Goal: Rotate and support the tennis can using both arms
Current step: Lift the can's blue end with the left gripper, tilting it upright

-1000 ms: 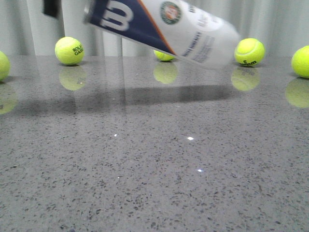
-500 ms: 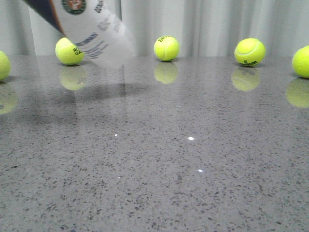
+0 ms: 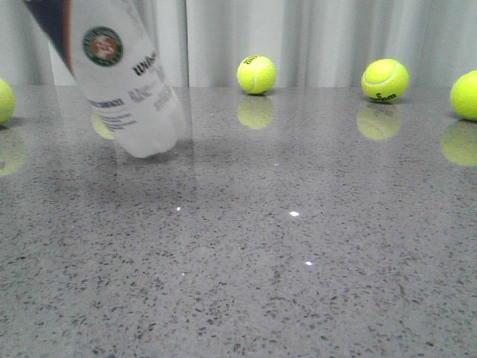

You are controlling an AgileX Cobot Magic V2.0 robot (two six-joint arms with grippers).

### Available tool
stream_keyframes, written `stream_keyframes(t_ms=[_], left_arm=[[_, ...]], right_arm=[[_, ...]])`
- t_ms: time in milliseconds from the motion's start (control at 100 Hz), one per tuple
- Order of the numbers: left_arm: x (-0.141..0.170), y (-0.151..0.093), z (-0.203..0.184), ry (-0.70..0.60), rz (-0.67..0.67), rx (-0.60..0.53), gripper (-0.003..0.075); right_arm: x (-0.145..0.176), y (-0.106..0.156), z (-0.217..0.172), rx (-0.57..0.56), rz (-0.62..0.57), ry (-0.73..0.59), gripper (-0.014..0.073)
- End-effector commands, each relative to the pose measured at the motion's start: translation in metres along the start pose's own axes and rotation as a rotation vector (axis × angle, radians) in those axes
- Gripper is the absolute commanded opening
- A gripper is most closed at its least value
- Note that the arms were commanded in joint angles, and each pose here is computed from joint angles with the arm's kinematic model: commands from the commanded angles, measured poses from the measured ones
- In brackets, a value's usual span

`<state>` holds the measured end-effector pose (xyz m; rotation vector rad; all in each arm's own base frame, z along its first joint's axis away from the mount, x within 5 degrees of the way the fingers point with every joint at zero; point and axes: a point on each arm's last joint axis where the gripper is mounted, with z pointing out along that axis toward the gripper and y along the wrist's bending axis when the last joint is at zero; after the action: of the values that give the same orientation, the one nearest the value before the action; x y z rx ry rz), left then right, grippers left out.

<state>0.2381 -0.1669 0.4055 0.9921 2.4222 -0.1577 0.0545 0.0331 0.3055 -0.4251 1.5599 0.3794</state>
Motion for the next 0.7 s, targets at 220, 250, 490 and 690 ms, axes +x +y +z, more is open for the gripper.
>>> stream_keyframes(t_ms=[220,250,490,690], left_arm=[[-0.027,-0.001,0.007,-0.018,0.012,0.006,-0.0014],[-0.028,-0.001,0.008,-0.018,0.012,0.006,-0.0005],[-0.04,-0.001,-0.001,-0.082,0.006,0.02,0.0338],[-0.056,0.004,-0.003,-0.239,0.01,-0.03,0.0482]], right_arm=[[-0.014,-0.002,-0.001,0.024,0.006,-0.091,-0.0061],[-0.014,-0.002,-0.001,0.024,0.006,-0.091,-0.0061],[-0.014,-0.002,-0.001,0.024,0.006,-0.091,-0.0061],[-0.014,-0.002,-0.001,0.024,0.006,-0.09,-0.0061]])
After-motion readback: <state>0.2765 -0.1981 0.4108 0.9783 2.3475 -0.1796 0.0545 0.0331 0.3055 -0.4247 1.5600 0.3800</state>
